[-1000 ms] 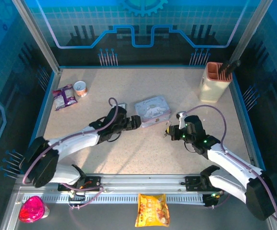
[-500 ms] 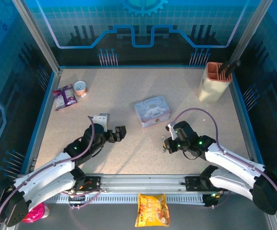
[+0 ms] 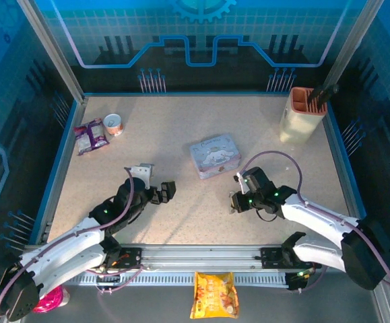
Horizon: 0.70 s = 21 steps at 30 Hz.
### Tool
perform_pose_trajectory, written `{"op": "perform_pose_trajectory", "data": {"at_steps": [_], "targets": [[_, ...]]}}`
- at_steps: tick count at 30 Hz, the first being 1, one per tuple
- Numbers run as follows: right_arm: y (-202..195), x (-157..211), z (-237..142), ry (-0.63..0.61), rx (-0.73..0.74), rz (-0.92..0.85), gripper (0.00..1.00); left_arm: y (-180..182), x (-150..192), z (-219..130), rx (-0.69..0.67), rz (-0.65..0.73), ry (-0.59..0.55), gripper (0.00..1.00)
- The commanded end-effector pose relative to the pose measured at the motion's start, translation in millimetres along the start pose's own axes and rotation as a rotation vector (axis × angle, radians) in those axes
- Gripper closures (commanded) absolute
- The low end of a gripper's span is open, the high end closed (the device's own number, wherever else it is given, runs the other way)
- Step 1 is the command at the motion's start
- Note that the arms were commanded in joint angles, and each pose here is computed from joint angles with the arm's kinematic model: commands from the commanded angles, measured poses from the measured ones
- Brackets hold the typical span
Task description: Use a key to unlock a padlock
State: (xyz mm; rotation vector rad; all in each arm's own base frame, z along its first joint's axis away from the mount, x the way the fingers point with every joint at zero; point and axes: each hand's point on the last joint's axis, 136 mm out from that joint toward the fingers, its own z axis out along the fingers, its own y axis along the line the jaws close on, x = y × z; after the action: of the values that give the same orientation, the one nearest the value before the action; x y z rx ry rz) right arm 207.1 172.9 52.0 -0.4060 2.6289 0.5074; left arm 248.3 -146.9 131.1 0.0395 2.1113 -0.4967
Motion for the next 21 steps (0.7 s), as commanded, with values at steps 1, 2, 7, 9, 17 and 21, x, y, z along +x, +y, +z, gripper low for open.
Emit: {"op": "perform_pose_trajectory", "data": {"at_steps": [1, 2, 7, 9, 17, 21], "targets": [[0, 1, 4, 0.014, -0.031, 0.035, 0.99, 6, -3, 0, -0.021, 0.019, -0.033, 0.01], [-2, 2, 5, 0.022, -0.029, 0.042, 0.99, 8, -3, 0, -0.029, 0.017, -0.035, 0.01], [-8, 10, 8, 0.052, -0.010, 0.079, 0.96, 10, -3, 1, -0.040, 0.019, -0.045, 0.01], [-11, 12, 8, 0.058, -0.004, 0.088, 0.94, 12, -4, 1, -0.049, 0.018, -0.050, 0.01], [-16, 14, 9, 0.087, 0.009, 0.131, 0.78, 20, -5, 1, -0.097, 0.010, -0.059, 0.01], [-17, 14, 9, 0.091, 0.015, 0.134, 0.69, 23, -6, 1, -0.109, 0.011, -0.063, 0.01]]}}
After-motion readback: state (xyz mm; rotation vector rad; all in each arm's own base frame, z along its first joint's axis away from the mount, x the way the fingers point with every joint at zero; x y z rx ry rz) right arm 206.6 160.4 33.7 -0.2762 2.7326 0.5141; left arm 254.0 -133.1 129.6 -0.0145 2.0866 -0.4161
